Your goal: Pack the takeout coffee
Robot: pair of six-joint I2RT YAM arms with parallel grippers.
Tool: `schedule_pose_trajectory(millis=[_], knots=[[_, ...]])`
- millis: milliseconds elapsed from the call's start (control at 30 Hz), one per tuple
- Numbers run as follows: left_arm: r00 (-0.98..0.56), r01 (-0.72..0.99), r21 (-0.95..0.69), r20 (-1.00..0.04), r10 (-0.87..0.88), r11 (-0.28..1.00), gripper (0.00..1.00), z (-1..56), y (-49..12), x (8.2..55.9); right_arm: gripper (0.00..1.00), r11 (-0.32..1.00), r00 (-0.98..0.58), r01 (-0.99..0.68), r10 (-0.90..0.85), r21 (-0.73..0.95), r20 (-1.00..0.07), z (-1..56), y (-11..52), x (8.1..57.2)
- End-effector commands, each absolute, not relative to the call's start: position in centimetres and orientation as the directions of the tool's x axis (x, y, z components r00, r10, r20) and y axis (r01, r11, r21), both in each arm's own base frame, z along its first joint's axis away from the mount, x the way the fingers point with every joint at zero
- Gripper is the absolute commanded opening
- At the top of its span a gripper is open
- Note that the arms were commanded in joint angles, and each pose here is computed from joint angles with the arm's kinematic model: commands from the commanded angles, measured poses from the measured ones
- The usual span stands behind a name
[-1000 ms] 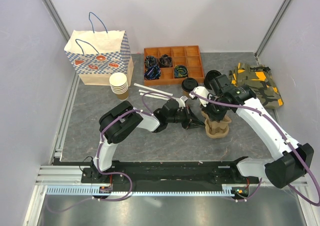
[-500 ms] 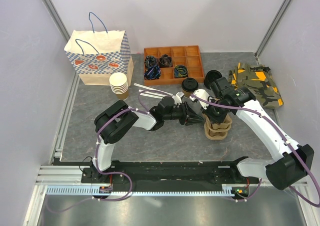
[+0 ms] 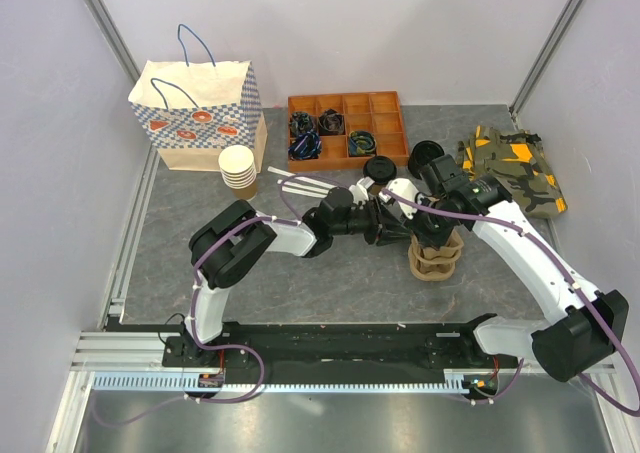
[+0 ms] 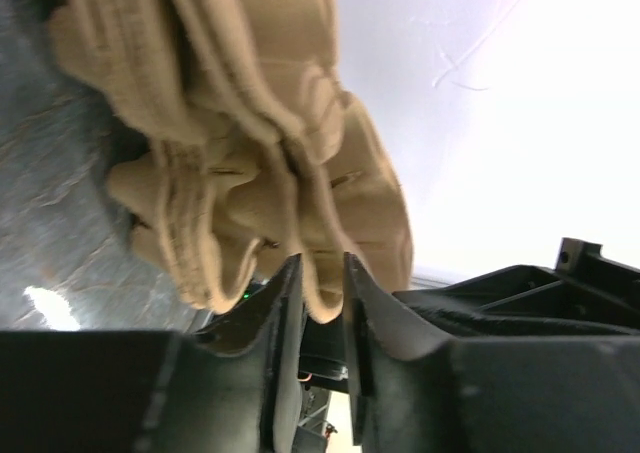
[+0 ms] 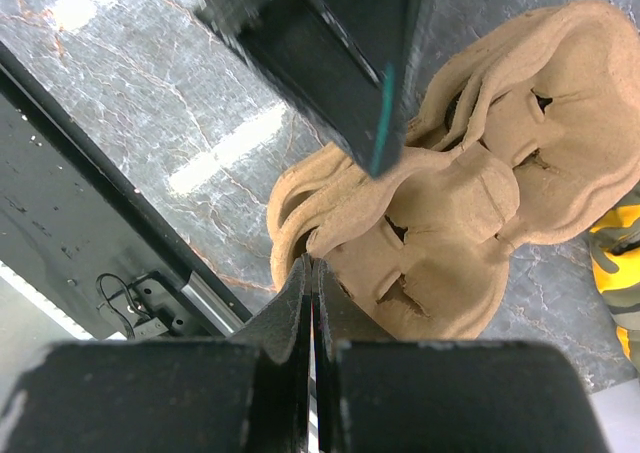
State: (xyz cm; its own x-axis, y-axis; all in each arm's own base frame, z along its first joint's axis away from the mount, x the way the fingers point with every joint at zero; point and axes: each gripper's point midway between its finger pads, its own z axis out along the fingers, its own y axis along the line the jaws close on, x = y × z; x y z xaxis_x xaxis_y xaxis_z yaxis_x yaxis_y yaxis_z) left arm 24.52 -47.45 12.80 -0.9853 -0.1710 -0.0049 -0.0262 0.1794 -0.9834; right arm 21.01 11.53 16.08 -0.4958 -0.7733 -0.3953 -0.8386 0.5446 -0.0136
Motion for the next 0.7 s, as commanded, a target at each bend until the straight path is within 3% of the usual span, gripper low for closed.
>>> schedule_pose_trajectory(millis=[0,367,667], knots=[[-0.988,-0.008,-0.984,-0.02,-0.155,0.178,0.34,13.5,-48.5,24.5,0.0,0.542,-0.474,-0.84,-0.754,-0.022,-0.454,17.3,12.3,21.4],[-0.983,-0.045,-0.98,0.009,-0.183,0.192,0.33,12.3,-47.5,24.2,0.0,0.549,-0.473,-0.835,-0.754,-0.041,-0.456,17.7,11.9,21.4],[-0.977,-0.019,-0.993,-0.007,-0.213,0.117,0.39,14.7,-47.9,26.0,0.0,0.54,-0.47,-0.841,-0.761,-0.035,-0.448,17.1,11.8,20.9]])
